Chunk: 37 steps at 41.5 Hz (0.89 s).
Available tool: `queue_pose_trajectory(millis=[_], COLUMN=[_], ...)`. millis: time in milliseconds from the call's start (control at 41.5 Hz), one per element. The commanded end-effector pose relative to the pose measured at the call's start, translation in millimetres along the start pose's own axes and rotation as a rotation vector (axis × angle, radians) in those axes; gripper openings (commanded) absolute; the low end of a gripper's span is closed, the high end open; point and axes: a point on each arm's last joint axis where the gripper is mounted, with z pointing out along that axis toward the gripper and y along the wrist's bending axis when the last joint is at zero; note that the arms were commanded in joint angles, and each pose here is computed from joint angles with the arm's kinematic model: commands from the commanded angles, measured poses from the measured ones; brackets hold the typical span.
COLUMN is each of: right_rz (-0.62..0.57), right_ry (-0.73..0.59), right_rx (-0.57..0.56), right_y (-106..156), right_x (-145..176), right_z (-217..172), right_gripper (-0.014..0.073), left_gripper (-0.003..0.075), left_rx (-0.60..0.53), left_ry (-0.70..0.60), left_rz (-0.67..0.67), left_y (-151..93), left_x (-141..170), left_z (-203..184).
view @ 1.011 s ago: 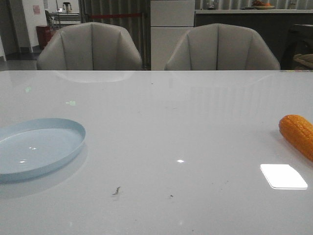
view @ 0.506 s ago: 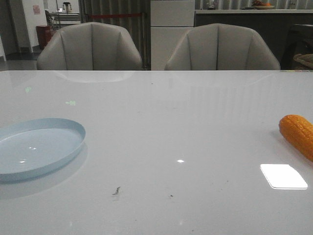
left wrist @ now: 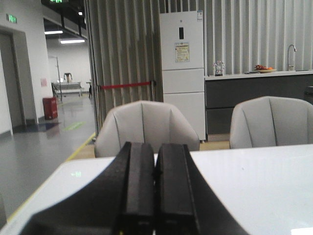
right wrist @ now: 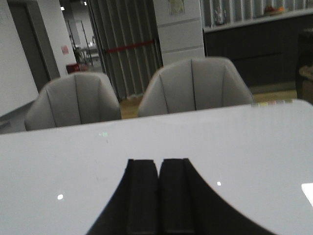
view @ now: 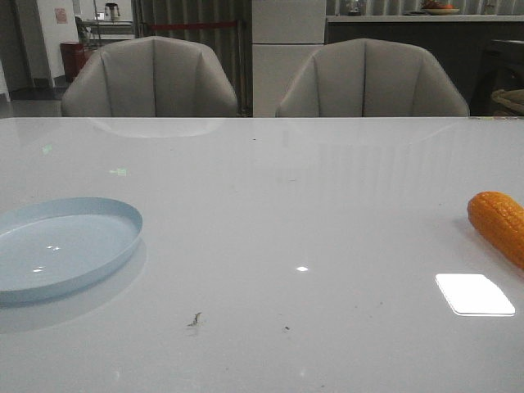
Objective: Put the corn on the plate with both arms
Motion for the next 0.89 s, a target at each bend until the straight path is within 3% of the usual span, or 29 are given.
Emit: queue_pose_trajectory(millis=[0, 96, 241, 506, 746, 867], right_rz=[-0.050, -0.096, -0.188, -0.181, -0.180, -0.180], right_ry=[-0.084, 0.026, 0.220, 0.383, 0.482, 0.507], right_rx=[-0.014, 0.013, 0.072, 0.076, 0.084, 0.086], right_y=[10, 13, 10, 5, 1, 0], right_x=[-49, -70, -73, -48, -29, -25], right_z=[-7, -1, 33, 96, 120, 123], right_gripper=[0.0057, 0.0057, 0.0057, 0.0057, 0.0062, 0.0152], left_gripper=[0.0094, 0.0094, 0.0094, 0.0094, 0.0105, 0.0178], left_rx=[-0.012, -0.014, 0.001, 0.039, 0.026, 0.009], left_ry=[-0.073, -0.003, 0.147, 0.398, 0.581, 0.623], left_rz=[0.034, 0.049, 0.049, 0.019, -0.100, -0.163], left_y=[5, 8, 8, 3, -1, -2], left_x=[-44, -63, -65, -20, 18, 28], left_z=[4, 19, 55, 118, 141, 146])
